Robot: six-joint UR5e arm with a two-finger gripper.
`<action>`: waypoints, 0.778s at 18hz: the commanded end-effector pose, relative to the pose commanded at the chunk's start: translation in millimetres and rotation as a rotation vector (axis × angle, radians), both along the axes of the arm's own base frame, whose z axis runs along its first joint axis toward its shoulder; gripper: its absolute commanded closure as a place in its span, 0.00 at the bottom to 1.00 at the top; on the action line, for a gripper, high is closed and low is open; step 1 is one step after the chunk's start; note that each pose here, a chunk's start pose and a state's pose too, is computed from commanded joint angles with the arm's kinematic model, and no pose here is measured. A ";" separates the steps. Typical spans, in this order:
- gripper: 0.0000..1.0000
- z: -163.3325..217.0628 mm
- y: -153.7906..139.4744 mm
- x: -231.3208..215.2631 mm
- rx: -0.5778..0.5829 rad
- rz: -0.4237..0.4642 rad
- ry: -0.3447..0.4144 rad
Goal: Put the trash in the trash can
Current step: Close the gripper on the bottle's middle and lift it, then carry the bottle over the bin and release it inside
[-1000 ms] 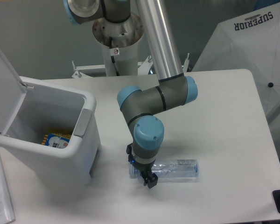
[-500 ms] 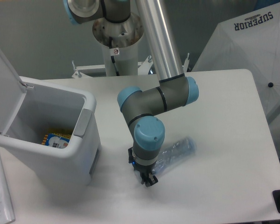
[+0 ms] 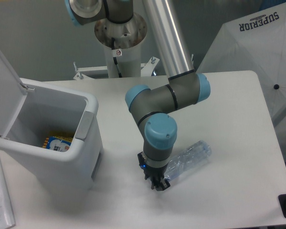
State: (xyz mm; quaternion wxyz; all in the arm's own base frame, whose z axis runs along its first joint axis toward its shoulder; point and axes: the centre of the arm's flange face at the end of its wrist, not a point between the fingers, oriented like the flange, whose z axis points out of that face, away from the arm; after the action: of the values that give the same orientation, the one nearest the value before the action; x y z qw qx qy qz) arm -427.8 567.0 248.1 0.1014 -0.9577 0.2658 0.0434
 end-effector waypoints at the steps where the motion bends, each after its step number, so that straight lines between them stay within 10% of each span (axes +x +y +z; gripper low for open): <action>1: 0.92 7.5 5.8 -2.2 0.034 -0.002 -0.008; 14: 0.92 180.9 0.8 -32.7 0.559 0.186 -0.235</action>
State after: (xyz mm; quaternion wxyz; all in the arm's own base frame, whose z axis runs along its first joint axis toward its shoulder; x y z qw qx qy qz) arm -460.4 567.7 428.9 0.3866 -0.9113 0.1415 0.0129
